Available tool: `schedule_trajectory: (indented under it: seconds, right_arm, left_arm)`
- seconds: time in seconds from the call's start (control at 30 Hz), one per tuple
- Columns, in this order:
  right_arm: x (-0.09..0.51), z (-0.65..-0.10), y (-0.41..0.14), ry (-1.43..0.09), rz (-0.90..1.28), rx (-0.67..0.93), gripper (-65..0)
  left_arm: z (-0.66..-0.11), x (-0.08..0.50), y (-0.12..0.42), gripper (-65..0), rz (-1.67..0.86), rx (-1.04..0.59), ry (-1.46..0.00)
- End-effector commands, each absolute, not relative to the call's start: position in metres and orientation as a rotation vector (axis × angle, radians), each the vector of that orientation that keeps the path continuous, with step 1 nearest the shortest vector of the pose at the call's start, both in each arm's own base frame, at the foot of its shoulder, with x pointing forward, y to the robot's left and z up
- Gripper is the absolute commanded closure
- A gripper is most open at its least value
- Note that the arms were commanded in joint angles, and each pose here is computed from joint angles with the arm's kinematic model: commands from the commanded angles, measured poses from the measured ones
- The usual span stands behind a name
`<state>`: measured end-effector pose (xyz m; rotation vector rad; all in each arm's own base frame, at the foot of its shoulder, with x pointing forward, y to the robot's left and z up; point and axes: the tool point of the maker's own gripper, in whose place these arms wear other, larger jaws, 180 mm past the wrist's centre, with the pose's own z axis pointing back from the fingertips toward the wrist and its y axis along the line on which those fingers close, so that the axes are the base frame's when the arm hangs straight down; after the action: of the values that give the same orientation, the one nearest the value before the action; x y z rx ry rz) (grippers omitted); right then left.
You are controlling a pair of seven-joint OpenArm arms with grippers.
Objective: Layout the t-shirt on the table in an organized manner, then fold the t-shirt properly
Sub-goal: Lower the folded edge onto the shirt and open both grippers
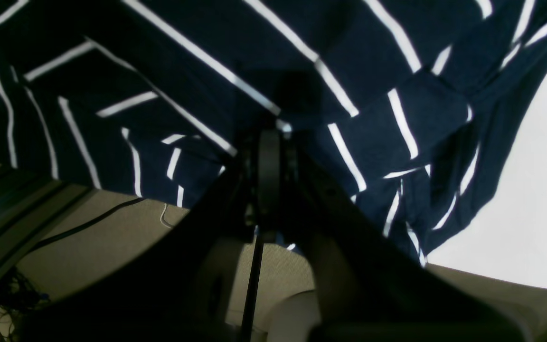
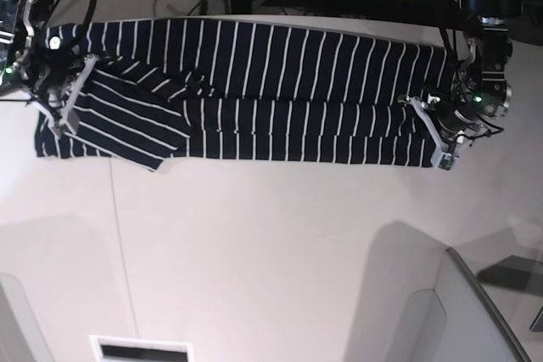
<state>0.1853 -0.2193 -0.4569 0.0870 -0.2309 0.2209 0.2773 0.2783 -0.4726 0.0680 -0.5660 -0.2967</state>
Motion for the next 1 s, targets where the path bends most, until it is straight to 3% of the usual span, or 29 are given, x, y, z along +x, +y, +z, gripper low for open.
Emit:
schedule_trajectory:
  seconds: [0.0,0.07,0.2,0.3,0.6,0.67,0.83,0.9,0.97]
  right_arm:
    - [0.194,-0.45,-0.225,-0.262,0.221,0.071,-4.5]
    - [0.193,-0.45,-0.225,-0.261,0.221,0.072,-6.6]
    - [0.193,-0.451,-0.225,-0.259,0.22,0.073,-4.2]
    - [0.193,-0.451,-0.225,-0.259,0.22,0.073,-7.1]
    - [0.193,-0.449,-0.226,-0.265,0.22,0.069,-34.7]
    - [0.194,-0.448,-0.226,-0.267,0.221,0.067,-36.5]
    - [0.203,-0.428,-0.251,-0.336,0.107,0.003,-36.6]
    - [0.206,-0.419,-0.257,-0.362,0.089,-0.017,-36.6]
    - [0.208,-0.41,-0.264,-0.386,0.073,-0.038,-36.6]
  left_arm:
    - [-0.463,0.282,0.289,0.0,-0.293,0.098,-0.591]
    - [-0.461,0.279,0.286,0.0,-0.308,0.099,-0.595]
    - [-0.46,0.266,0.282,0.0,-0.335,0.101,-0.588]
    - [-0.463,0.26,0.281,0.0,-0.343,0.098,-0.576]
    - [-0.463,0.249,0.29,-2.0,-0.359,0.131,-0.495]
    - [-0.454,0.248,0.287,-20.2,-0.382,0.145,-0.493]
    - [-0.429,0.241,0.289,-53.2,-0.461,0.197,-0.488]
    - [-0.428,0.238,0.29,-63.2,-0.469,0.203,-0.479]
    - [-0.428,0.236,0.293,-65.0,-0.461,0.206,-0.478]
